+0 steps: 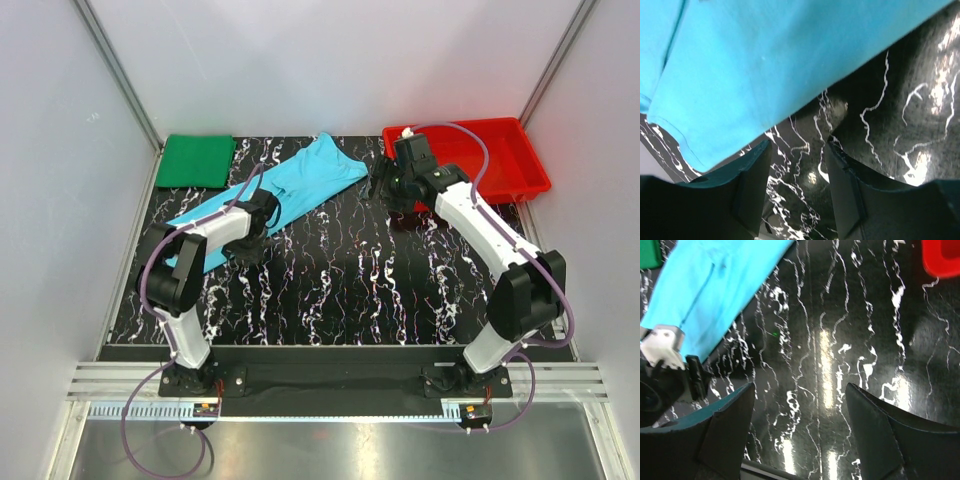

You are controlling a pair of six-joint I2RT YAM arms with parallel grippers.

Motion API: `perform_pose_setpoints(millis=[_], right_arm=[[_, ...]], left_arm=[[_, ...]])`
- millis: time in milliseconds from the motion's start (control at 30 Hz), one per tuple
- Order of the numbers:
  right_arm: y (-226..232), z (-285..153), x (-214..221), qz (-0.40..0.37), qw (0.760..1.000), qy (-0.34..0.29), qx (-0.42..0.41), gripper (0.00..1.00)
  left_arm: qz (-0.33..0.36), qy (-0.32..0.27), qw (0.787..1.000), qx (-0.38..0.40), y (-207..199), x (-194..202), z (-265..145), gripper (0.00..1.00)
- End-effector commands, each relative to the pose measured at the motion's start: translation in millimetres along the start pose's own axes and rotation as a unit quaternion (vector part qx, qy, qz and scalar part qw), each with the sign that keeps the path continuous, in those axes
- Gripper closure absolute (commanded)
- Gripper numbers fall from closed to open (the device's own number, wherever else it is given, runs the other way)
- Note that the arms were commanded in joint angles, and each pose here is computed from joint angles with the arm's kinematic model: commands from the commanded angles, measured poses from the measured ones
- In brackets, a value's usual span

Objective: Fold and stack the t-shirts
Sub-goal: Fold the tshirt

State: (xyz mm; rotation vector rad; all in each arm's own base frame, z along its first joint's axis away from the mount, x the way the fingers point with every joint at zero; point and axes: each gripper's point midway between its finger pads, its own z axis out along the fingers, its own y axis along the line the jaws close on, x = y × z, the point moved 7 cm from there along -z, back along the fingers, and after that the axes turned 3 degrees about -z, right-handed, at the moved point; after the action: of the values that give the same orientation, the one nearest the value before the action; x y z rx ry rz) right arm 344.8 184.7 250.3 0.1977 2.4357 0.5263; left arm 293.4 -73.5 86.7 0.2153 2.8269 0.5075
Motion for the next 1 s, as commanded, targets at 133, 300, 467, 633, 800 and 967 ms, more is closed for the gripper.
perform_pose_setpoints(millis=[133,300,467,633,800,967], right_arm=[[1,-20,10,-0.011,0.999,-0.012,-0.032,0.19],[-4,-19,17,-0.011,1.000,-0.004,-0.028,0.19],[-4,-22,17,-0.010,0.999,-0.005,-0.031,0.19],[-2,-25,15,-0.007,0.999,-0.011,-0.033,0.19],[0,-24,13,-0.005,0.999,-0.010,-0.033,0.19],[-4,-17,18,0.002,1.000,0.000,-0.028,0.19]], left_arm=[[0.040,-0.031,0.999,-0.017,1,-22,18,0.45],[0.047,-0.017,0.999,-0.005,4,-26,26,0.49],[0.011,-0.006,1.000,0.016,24,-35,35,0.56],[0.015,-0.008,0.996,0.090,11,-39,33,0.65],[0.017,0.001,0.992,0.129,3,-35,28,0.89],[0.032,0.016,0.985,0.166,-20,-32,10,1.00]])
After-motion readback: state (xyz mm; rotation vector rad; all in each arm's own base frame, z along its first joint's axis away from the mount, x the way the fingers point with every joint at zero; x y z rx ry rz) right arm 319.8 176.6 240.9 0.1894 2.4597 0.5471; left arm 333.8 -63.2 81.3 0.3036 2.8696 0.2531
